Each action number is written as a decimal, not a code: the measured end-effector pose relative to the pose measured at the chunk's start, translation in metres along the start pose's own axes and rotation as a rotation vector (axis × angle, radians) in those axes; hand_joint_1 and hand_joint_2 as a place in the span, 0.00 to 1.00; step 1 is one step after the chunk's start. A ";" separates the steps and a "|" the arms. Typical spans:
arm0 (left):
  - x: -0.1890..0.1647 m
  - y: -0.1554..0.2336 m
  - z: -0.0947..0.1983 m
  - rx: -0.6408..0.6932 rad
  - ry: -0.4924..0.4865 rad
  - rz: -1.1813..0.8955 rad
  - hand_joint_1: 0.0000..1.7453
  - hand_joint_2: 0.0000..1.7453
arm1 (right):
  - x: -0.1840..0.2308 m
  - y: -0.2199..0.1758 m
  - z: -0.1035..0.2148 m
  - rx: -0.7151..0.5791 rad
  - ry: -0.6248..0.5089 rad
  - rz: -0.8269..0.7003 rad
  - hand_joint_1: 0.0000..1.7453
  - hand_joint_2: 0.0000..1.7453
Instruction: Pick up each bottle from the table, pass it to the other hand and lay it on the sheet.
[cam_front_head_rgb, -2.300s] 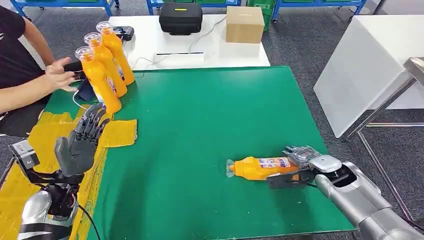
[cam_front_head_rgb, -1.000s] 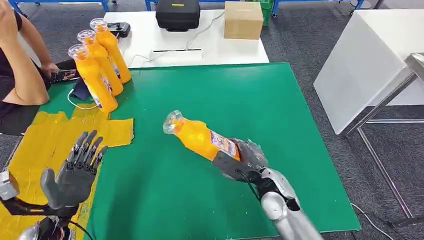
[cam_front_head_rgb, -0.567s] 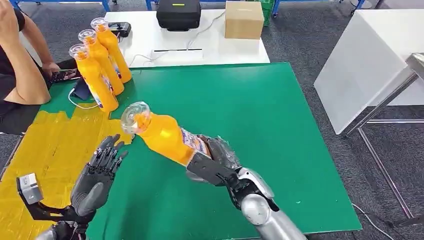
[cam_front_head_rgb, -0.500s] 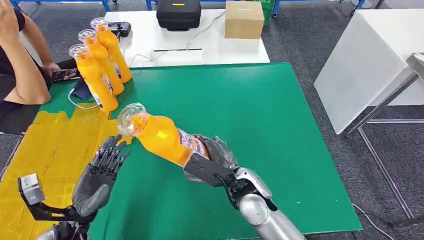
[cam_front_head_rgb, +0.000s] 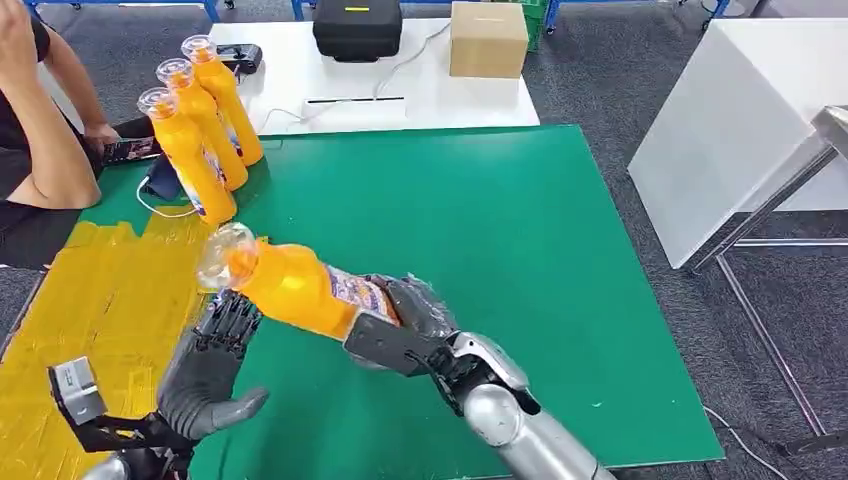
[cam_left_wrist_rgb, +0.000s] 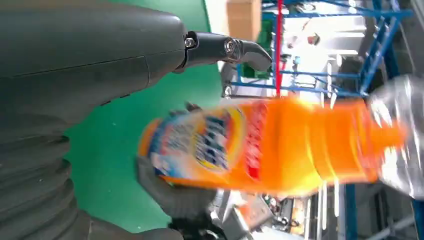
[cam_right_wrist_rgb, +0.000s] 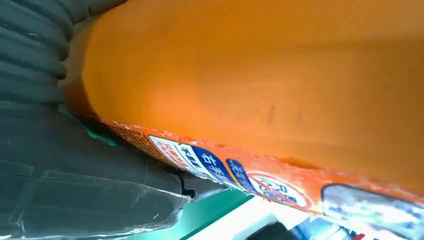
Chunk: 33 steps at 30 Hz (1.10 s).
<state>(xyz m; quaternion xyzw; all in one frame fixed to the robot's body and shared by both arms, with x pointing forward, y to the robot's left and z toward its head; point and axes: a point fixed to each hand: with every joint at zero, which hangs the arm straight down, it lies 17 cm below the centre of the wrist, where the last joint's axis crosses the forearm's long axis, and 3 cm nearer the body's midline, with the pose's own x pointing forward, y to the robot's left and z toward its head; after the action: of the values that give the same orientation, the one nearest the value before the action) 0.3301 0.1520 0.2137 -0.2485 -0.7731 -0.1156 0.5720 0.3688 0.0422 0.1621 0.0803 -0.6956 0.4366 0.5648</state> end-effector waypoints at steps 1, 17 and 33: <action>0.002 -0.004 -0.001 -0.007 -0.008 -0.004 0.00 1.00 | 0.002 0.004 -0.001 0.016 -0.004 0.009 1.00 1.00; 0.018 -0.012 -0.006 -0.026 -0.065 0.008 0.00 1.00 | 0.042 0.087 0.003 0.360 -0.103 0.181 1.00 1.00; 0.019 -0.012 -0.002 -0.035 -0.083 0.014 1.00 1.00 | 0.044 0.094 0.007 0.409 -0.124 0.237 1.00 1.00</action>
<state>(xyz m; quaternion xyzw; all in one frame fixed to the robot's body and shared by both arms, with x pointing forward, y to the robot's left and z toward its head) 0.3216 0.1457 0.2341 -0.2684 -0.7922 -0.1147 0.5360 0.2914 0.1111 0.1513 0.1377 -0.6307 0.6258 0.4377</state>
